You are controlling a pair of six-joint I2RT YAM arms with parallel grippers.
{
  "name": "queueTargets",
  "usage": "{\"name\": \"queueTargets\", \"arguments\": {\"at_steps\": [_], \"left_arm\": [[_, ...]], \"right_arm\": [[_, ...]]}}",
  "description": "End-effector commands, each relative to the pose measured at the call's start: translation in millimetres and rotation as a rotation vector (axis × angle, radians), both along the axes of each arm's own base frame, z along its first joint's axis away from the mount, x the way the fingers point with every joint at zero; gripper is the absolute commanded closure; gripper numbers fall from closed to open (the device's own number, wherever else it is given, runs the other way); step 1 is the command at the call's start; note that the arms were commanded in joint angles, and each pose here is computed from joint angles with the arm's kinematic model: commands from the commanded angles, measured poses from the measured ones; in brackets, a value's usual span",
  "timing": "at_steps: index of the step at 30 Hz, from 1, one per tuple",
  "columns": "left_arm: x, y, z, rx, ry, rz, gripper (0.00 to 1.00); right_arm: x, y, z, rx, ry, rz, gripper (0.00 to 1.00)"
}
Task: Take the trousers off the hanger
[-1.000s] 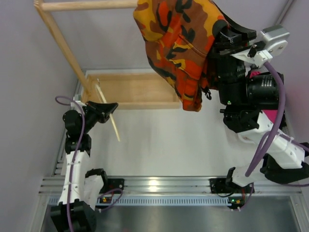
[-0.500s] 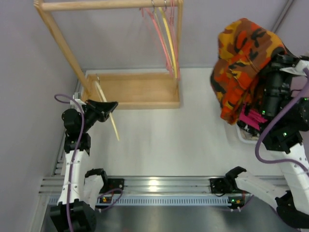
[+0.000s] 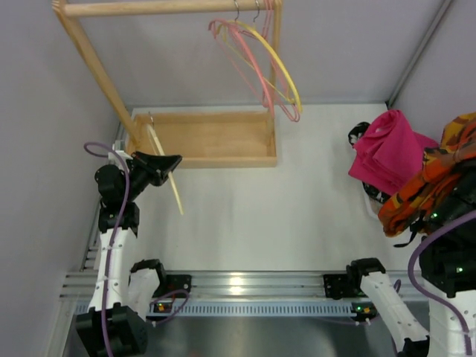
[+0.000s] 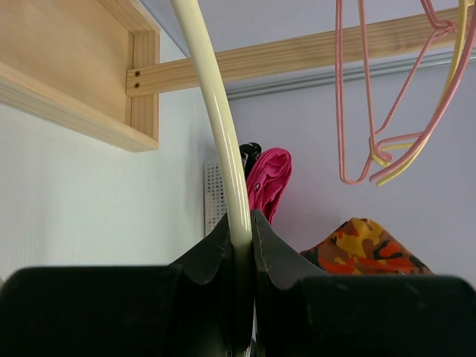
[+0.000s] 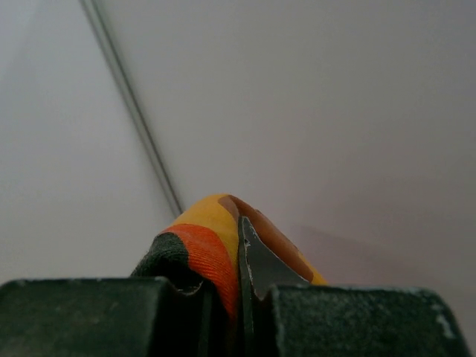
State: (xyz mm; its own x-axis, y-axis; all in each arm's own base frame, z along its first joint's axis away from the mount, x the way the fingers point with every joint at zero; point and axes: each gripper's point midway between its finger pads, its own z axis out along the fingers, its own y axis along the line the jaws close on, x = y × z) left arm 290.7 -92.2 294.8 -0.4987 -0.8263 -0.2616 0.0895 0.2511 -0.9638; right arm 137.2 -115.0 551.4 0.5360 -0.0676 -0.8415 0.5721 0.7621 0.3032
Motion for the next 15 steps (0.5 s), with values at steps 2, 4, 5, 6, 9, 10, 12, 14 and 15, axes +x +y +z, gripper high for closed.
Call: {"name": "queueTargets", "arguments": {"at_steps": [2,4,5,6,9,10,12,14,15], "left_arm": [[-6.6,-2.0,40.5,0.034,-0.145,-0.014,1.00],[-7.1,-2.6,42.7,0.035,-0.149,-0.018,1.00],[-7.3,-2.5,43.8,0.035,-0.152,-0.017,1.00],[-7.9,-2.8,45.0,0.036,-0.157,-0.018,1.00],[-8.1,-3.0,48.0,0.036,-0.162,-0.020,1.00],[-8.1,-3.0,48.4,0.036,-0.162,-0.020,1.00],[-8.9,-3.8,52.0,0.040,-0.172,-0.026,1.00],[-10.2,-4.3,54.4,0.041,-0.178,-0.029,1.00],[-11.2,-4.8,56.7,0.042,-0.184,-0.032,1.00]], "right_arm": [[-19.6,-16.1,-11.5,0.058,-0.018,-0.104,1.00],[-24.8,-20.1,-14.0,0.061,-0.009,-0.137,1.00],[-21.8,-23.6,-21.4,0.057,0.038,-0.170,1.00],[-19.9,-25.4,-25.0,0.057,0.062,-0.187,1.00],[-23.5,-42.7,-47.1,0.097,0.136,-0.333,1.00],[-20.0,-46.9,-61.8,0.111,0.167,-0.367,1.00],[-15.5,-48.5,-68.3,0.102,0.174,-0.381,1.00],[-2.6,-51.5,-77.0,0.087,0.208,-0.404,1.00],[0.4,-53.2,-78.1,0.074,0.230,-0.422,1.00]]}}
